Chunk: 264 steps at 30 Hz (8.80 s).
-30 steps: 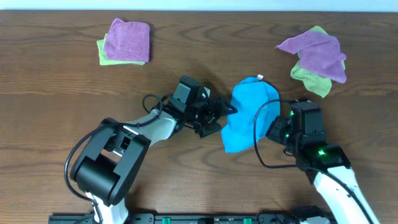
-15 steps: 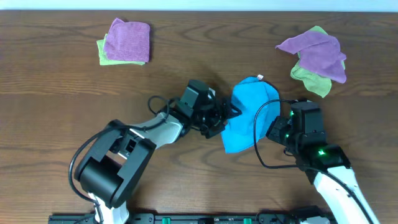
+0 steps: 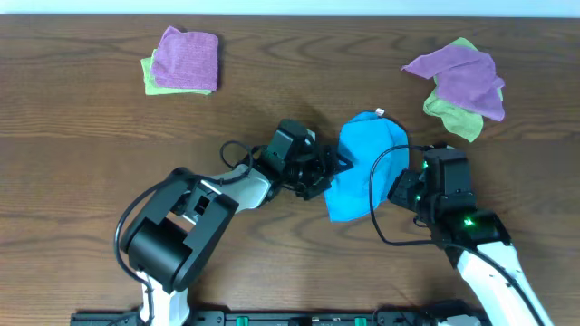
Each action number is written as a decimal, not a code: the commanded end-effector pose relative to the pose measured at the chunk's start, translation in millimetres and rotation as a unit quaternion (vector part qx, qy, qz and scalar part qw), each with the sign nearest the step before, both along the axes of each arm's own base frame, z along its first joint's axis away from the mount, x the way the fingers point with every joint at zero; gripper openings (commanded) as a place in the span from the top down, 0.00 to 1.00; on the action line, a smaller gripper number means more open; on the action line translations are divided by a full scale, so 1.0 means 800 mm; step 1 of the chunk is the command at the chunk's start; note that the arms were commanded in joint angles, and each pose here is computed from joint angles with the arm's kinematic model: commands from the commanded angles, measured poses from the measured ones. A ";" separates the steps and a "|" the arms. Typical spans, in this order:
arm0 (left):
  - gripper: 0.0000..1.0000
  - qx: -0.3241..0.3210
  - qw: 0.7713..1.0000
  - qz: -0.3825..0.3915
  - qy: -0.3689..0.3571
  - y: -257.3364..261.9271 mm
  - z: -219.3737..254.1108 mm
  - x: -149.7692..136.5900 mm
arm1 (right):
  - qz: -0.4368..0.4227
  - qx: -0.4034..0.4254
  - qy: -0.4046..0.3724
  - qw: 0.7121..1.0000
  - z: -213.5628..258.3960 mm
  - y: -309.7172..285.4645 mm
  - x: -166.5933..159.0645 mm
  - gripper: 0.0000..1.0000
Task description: Fold the cloth
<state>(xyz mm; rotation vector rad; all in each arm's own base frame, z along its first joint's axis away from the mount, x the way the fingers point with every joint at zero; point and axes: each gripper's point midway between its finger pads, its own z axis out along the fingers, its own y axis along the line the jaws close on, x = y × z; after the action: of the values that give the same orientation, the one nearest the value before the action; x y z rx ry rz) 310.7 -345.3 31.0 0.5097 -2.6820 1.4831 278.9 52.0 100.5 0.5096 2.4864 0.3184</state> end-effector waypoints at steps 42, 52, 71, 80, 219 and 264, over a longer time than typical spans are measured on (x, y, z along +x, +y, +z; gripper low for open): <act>0.94 -0.071 0.990 0.034 -0.119 0.050 0.073 0.111 | 0.039 -0.022 0.014 0.999 -0.007 0.000 -0.012 0.99; 0.94 -0.079 0.978 0.087 -0.174 0.115 0.131 0.193 | 0.058 -0.027 0.007 0.998 -0.005 0.004 -0.009 0.98; 0.70 -0.017 0.972 0.122 -0.201 0.229 0.128 0.237 | 0.076 -0.022 0.025 0.997 -0.022 0.013 -0.005 0.99; 0.36 -0.061 0.973 0.085 -0.206 0.241 0.148 0.226 | 0.087 -0.022 0.022 0.996 -0.021 0.022 -0.005 0.99; 0.94 0.062 0.984 -0.030 -0.165 0.166 0.199 0.087 | 0.158 0.203 0.073 0.964 -0.107 0.235 -0.033 0.39; 0.94 0.059 0.988 -0.024 -0.143 0.223 0.195 0.080 | 0.139 0.097 0.014 0.985 -0.071 0.177 -0.026 0.99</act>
<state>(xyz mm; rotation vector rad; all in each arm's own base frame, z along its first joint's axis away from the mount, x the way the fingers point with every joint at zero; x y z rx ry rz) 375.1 -168.9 175.9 0.3425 -2.9638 1.4552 252.7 208.0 34.8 0.2496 2.6132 0.7536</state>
